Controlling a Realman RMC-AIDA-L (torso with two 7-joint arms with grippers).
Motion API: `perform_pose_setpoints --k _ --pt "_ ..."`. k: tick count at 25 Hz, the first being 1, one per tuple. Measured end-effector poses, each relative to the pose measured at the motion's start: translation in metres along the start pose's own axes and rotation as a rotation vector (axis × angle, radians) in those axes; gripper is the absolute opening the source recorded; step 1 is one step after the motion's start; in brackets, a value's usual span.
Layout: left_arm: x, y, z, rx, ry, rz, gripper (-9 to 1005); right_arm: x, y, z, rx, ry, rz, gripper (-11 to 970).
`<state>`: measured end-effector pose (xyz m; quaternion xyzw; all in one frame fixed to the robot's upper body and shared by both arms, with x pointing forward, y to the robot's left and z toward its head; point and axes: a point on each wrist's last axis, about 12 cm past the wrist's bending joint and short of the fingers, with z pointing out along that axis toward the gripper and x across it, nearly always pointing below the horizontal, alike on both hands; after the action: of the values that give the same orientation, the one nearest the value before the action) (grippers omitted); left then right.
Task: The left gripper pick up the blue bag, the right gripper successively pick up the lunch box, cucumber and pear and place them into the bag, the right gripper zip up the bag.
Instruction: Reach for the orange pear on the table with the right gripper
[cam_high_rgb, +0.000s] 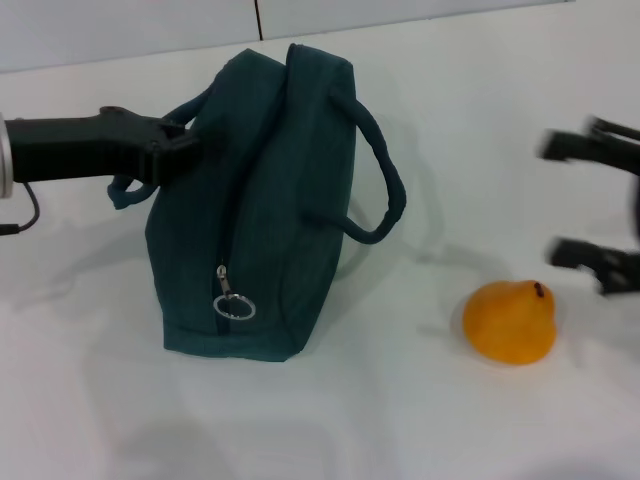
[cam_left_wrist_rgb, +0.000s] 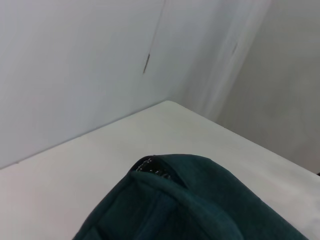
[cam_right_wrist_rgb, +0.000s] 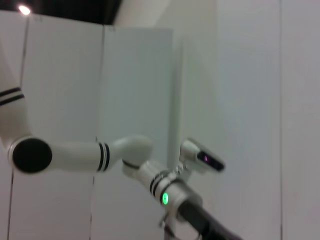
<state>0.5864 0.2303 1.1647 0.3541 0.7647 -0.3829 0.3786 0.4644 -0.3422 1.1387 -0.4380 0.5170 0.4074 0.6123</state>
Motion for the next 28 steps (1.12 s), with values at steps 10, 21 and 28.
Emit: perform_pose_setpoints --k 10,21,28 --pt "0.005 0.004 -0.001 -0.034 -0.018 -0.017 44 0.035 0.058 -0.062 0.312 0.059 -0.055 856" --pt "0.014 0.009 0.005 -0.042 -0.018 -0.066 44 0.075 0.082 -0.052 0.409 0.081 -0.024 857" --pt "0.011 0.010 0.006 -0.050 -0.022 -0.060 44 0.088 0.068 -0.033 0.388 0.101 0.045 820"
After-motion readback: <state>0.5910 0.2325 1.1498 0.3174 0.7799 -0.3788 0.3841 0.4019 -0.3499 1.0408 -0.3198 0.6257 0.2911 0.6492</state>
